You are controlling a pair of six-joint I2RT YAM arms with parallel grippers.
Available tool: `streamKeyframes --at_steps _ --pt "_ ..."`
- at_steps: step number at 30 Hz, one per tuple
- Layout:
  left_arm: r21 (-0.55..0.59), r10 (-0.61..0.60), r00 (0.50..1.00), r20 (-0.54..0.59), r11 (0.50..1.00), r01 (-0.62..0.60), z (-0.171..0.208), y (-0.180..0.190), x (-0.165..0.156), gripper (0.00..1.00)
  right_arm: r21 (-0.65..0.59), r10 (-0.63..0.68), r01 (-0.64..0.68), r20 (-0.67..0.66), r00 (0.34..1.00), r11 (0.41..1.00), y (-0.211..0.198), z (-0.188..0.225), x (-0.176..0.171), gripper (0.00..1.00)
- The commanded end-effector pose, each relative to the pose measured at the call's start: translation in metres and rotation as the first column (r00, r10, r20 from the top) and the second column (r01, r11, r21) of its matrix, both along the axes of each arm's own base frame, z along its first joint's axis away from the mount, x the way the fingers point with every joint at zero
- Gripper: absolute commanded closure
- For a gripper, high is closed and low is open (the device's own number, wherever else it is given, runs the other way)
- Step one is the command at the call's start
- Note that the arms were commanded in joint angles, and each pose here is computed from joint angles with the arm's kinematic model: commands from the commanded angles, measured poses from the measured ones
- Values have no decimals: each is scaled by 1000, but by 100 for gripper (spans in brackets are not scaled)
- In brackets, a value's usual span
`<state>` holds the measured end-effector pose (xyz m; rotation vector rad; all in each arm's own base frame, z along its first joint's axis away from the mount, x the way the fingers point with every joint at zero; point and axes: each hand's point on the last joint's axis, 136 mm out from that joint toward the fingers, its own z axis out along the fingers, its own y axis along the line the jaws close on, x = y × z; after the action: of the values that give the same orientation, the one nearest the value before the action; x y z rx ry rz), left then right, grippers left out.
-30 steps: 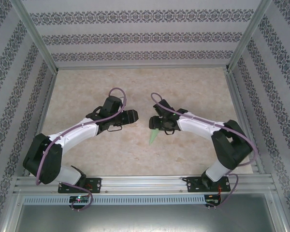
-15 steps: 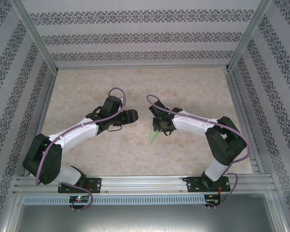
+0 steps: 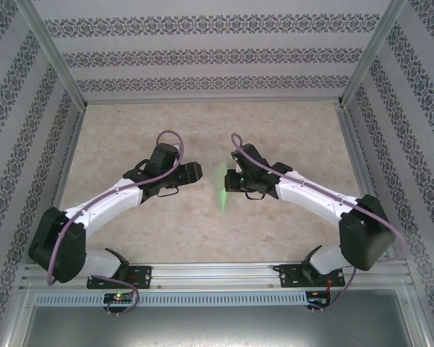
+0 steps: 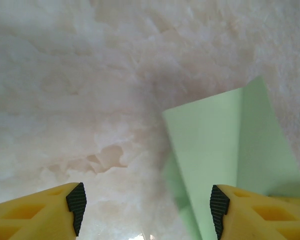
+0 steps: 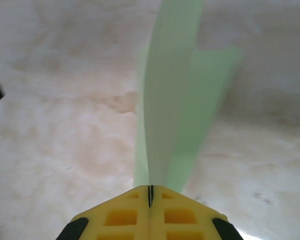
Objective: Fold a paper plane with a square sheet of paper (fold left side to right side)
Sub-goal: Turn over the paper plane at the bottom-center of the table.
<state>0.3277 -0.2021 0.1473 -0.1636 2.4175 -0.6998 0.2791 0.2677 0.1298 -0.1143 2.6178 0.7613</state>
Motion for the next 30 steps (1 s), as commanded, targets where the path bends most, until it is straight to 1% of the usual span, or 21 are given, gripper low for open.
streamKeyframes --at_steps 1,3,6,9,11,12,14,17,18,21,22,24,26,27,30 --pt "47 74 996 49 996 -76 13 27 -2 29 168 156 -152 -8 988 974 30 13 -21 100" --pt "55 93 994 59 994 -96 15 34 -6 27 166 174 -167 -30 984 972 30 0 -25 100" --pt "62 105 993 54 992 -108 14 40 -11 27 146 165 -150 -96 982 978 22 -37 -27 100" --pt "65 106 993 43 992 -109 11 41 -13 26 174 156 -128 -158 975 976 15 -70 -27 100" --pt "60 105 994 37 993 -107 10 40 -14 26 184 161 -126 -189 969 975 11 -81 -30 100" --pt "57 103 994 37 993 -105 11 40 -14 26 165 156 -125 -196 968 978 7 -85 -32 100" --pt "53 101 994 37 993 -103 11 39 -14 26 131 147 -123 -194 970 984 -1 -88 -36 96" --pt "51 100 994 36 994 -102 11 38 -14 26 68 120 -109 -185 975 992 -17 -90 -37 85" --pt "50 100 994 37 994 -102 11 38 -13 26 39 111 -106 -185 976 994 -23 -91 -38 84" --pt "50 97 995 36 994 -98 10 38 -13 25 -100 69 -89 -192 979 991 -50 -94 -39 78" --pt "51 97 995 37 994 -98 11 38 -13 25 -158 58 -88 -185 981 984 -60 -94 -37 77" --pt "55 94 995 36 994 -96 10 37 -13 25 -245 49 -94 -184 982 965 -74 -90 -39 73" --pt "58 92 995 38 994 -94 12 38 -12 24 -291 53 -96 -155 987 952 -81 -78 -39 71" --pt "61 92 995 40 994 -94 12 38 -12 24 -308 59 -100 -137 989 946 -82 -71 -39 68" --pt "68 98 994 48 993 -101 15 40 -11 23 -299 119 -142 -94 988 944 -71 -49 -44 61"
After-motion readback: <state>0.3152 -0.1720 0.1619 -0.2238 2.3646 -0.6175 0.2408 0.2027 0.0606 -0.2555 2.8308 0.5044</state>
